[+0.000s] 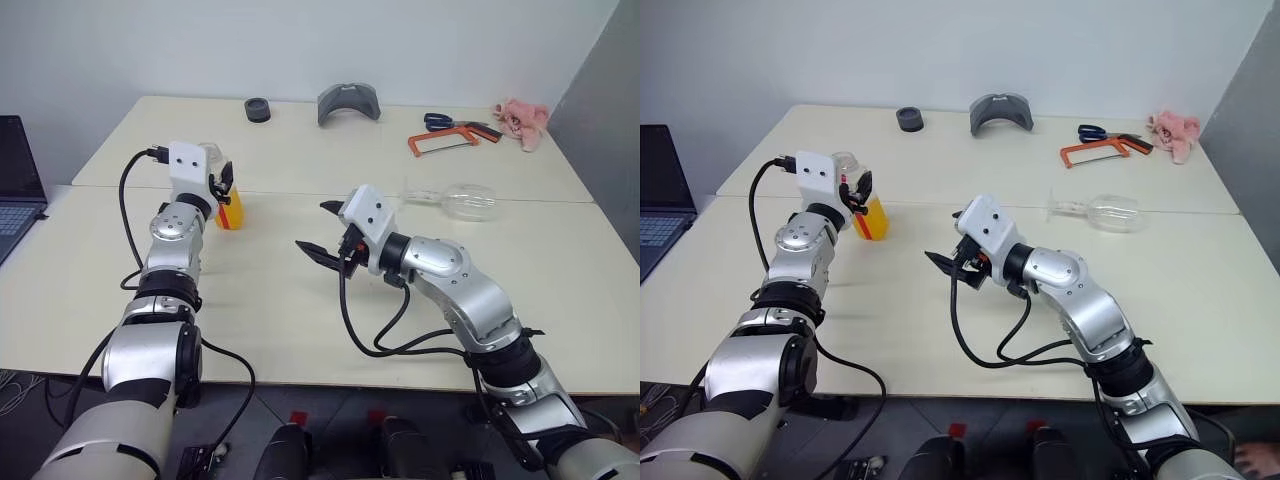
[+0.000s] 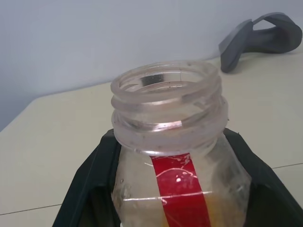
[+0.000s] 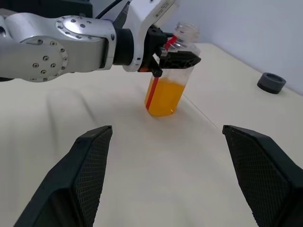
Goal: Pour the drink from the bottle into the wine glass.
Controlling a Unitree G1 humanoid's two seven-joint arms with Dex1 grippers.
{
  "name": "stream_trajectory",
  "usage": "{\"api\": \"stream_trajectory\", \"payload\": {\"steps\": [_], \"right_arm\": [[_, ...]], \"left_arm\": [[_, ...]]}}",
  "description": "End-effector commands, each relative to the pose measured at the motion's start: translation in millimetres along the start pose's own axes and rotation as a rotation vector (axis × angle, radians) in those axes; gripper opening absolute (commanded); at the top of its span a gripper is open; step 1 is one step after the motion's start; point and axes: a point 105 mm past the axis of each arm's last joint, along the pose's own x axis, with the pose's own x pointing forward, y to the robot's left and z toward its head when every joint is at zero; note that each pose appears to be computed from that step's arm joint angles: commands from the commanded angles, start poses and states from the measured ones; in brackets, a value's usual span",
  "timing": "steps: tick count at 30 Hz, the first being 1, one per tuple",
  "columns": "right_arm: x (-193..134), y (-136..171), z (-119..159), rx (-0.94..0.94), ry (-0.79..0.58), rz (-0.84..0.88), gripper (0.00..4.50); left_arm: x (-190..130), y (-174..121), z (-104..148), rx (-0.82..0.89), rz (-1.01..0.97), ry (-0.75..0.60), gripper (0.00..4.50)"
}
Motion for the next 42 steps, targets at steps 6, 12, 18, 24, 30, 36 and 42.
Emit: {"api": "stream_trajectory", "payload": {"steps": [6,12,18,24,30,36,42], "right_arm": [[0.3,1.2,16.3,-0.055,-0.056,0.015,3.97],[-3.5,1.5,12.7,-0.042,-0.049,0.006,3.97],[-10.3,4.0,2.0,-0.018,-0.023,0.000,3.97],[-24.7,2.4,-18.3,0.022,0.032,-0.043,3.97],[-44.7,5.0,-39.1,0.073,0.096,-0.084,3.97],[-65.0,13.3,-55.5,0.154,0.148,-0.096,4.15],[-86.1,8.1,-76.4,0.297,0.195,-0.243,4.49]], "left_arm": [[-5.7,10.8,-13.4,-0.073,0.049,0.034,3.70],[-9.5,3.5,-21.6,-0.044,0.015,0.054,4.46],[-19.5,3.0,-35.5,-0.017,0.011,0.073,4.46],[-34.5,1.9,-53.5,0.013,0.013,0.105,4.46],[-49.3,-5.6,-69.2,0.011,-0.007,0.145,4.46],[-69.4,-13.8,-81.5,0.010,-0.049,0.178,4.49],[-102.1,-41.0,-90.6,-0.035,-0.184,0.205,4.50]]}}
